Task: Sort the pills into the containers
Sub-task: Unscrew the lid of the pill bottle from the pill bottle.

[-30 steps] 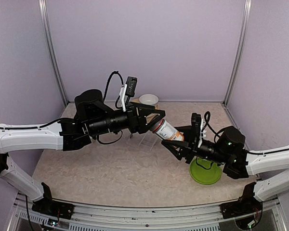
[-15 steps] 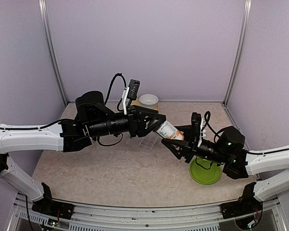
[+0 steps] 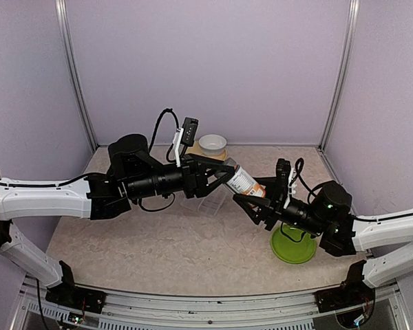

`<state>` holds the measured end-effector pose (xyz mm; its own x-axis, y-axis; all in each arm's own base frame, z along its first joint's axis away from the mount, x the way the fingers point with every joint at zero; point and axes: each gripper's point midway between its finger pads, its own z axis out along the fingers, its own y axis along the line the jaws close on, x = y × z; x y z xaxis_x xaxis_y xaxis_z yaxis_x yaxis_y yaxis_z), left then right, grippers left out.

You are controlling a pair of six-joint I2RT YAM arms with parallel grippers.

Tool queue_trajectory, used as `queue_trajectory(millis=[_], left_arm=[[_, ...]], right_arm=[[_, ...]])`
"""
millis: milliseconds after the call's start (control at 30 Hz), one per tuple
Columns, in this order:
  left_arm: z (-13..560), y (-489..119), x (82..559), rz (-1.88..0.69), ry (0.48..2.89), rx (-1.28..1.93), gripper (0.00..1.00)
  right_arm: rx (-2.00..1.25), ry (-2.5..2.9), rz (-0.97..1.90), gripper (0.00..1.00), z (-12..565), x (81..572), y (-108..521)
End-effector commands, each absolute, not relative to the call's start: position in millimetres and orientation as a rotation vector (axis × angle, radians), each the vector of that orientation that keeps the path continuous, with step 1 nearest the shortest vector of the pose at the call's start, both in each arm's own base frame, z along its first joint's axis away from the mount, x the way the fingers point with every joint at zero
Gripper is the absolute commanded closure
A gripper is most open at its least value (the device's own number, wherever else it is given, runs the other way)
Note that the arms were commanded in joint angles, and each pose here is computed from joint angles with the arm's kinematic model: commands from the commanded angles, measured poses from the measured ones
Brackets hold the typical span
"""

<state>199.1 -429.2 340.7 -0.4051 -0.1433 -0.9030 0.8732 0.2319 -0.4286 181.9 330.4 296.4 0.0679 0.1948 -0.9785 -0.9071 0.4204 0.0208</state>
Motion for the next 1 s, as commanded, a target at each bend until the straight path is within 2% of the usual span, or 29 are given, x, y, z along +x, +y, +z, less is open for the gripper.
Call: queue_trajectory(millis=[0, 333, 500, 700, 967], left_arm=[[357, -422, 189, -1.387, 1.498, 0.702, 0.35], [358, -420, 193, -1.394, 1.496, 0.669, 0.37], [353, -420, 199, -1.384, 1.529, 0.639, 0.51], [352, -418, 206, -1.38, 1.566, 0.58, 0.62], [345, -414, 220, -1.316, 1.711, 0.482, 0.63]], right_arm=[[-0.713, 1.202, 0.938, 0.95, 303, 186, 323], [-0.739, 1.203, 0.948, 0.94, 299, 184, 327], [-0.753, 1.2, 0.947, 0.94, 298, 183, 329], [-0.78, 1.208, 0.919, 0.94, 289, 185, 332], [-0.782, 1.174, 0.811, 0.94, 281, 188, 319]])
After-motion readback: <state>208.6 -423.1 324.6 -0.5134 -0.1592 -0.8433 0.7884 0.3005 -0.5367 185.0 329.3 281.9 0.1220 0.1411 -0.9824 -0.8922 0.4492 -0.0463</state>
